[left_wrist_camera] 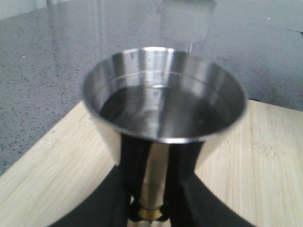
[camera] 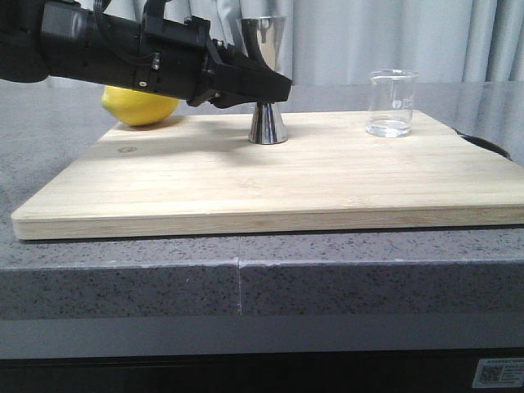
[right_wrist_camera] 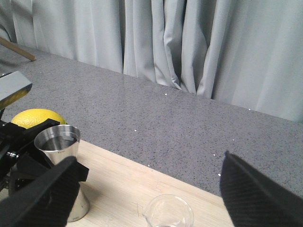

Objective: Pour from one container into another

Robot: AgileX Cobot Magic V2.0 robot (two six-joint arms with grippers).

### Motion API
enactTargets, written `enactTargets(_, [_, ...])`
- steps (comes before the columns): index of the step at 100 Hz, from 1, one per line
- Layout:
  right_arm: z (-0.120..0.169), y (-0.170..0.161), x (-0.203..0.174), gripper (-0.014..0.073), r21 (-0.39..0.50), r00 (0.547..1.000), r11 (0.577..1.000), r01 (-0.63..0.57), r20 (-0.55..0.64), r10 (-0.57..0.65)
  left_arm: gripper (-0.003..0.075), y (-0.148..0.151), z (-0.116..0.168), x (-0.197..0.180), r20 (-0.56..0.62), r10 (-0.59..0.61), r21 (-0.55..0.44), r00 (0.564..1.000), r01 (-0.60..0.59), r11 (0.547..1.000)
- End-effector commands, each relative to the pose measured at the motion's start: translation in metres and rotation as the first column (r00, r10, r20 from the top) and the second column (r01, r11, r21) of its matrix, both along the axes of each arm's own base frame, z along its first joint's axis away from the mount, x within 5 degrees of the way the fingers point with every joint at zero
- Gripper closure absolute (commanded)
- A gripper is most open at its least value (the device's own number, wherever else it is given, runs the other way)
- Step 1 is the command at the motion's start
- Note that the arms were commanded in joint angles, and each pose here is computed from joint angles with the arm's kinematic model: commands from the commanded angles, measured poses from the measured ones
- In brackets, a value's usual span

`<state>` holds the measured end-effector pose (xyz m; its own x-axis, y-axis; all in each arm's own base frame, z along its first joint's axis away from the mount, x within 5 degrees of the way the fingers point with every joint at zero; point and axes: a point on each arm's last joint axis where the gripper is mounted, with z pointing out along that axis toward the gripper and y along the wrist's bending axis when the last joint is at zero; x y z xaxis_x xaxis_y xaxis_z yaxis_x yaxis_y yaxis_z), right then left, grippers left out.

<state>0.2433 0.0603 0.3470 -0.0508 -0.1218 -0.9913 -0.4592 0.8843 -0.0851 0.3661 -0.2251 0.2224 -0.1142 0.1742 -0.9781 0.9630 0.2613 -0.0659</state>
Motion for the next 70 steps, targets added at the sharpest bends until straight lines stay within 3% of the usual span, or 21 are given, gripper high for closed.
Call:
enactTargets(1, [0.0159, 0.0002, -0.0057, 0.0042, 0.027, 0.998, 0.999, -0.021, 0.059, 0.019, 0.0648, -0.0025, 0.0315, -0.0055, 0.053, -0.029, -0.088, 0.998, 0.033, 0.996])
enactTargets(16, [0.0159, 0.0002, -0.0057, 0.0042, 0.027, 0.998, 0.999, -0.021, 0.059, 0.019, 0.0548, -0.0025, 0.0315, -0.0055, 0.053, -0.029, -0.088, 0.998, 0.033, 0.996])
enactTargets(48, [0.0159, 0.0002, -0.0057, 0.0042, 0.027, 0.998, 0.999, -0.021, 0.059, 0.019, 0.0471, -0.0025, 0.0315, -0.0055, 0.053, -0.029, -0.088, 0.998, 0.033, 0.996])
enactTargets(70, [0.0159, 0.0002, -0.0057, 0.0042, 0.027, 0.998, 0.999, -0.021, 0.059, 0.019, 0.0216, -0.0019, 0.0314, -0.005, 0.053, -0.025, -0.087, 0.998, 0.03, 0.996])
